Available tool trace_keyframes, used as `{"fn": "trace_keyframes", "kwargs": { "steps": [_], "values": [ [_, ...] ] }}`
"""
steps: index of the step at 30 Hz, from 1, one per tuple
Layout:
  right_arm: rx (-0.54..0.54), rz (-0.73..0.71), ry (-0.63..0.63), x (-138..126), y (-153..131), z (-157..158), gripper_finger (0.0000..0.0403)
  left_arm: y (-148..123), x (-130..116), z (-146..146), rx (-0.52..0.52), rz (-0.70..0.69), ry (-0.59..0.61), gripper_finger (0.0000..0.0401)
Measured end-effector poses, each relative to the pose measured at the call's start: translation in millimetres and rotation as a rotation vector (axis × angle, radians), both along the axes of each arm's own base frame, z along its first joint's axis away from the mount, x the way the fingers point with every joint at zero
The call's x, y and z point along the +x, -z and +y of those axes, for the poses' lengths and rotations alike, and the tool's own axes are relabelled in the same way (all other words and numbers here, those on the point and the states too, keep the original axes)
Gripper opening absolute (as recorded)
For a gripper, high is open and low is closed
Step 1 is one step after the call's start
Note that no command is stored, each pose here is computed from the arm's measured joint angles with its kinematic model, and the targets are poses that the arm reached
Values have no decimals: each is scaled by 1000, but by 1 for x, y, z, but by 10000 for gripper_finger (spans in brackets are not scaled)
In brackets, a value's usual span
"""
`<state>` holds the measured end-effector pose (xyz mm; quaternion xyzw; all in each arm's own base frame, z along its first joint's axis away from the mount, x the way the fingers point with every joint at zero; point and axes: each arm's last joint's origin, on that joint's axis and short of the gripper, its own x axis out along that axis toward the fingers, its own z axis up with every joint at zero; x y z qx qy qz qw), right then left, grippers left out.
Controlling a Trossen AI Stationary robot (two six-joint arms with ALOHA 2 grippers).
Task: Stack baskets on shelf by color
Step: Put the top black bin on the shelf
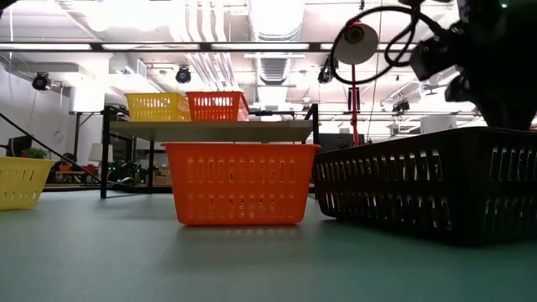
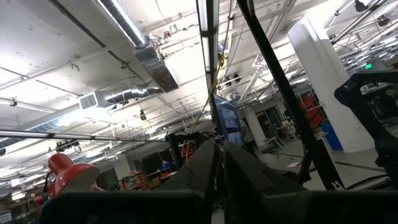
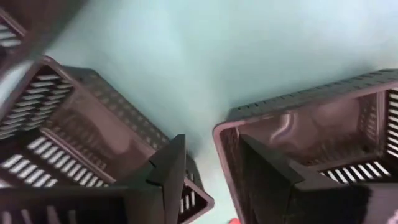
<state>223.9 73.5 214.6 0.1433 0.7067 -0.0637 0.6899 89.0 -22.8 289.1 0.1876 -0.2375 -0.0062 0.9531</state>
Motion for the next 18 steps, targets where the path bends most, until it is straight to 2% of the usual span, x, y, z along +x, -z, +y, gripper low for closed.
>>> {"fn": "trace_keyframes", "kwargs": {
  "steps": [18],
  "values": [
    [-21,69,-28,-11,20,-2,123,0,0,0,2,1,-1,17]
  ]
}}
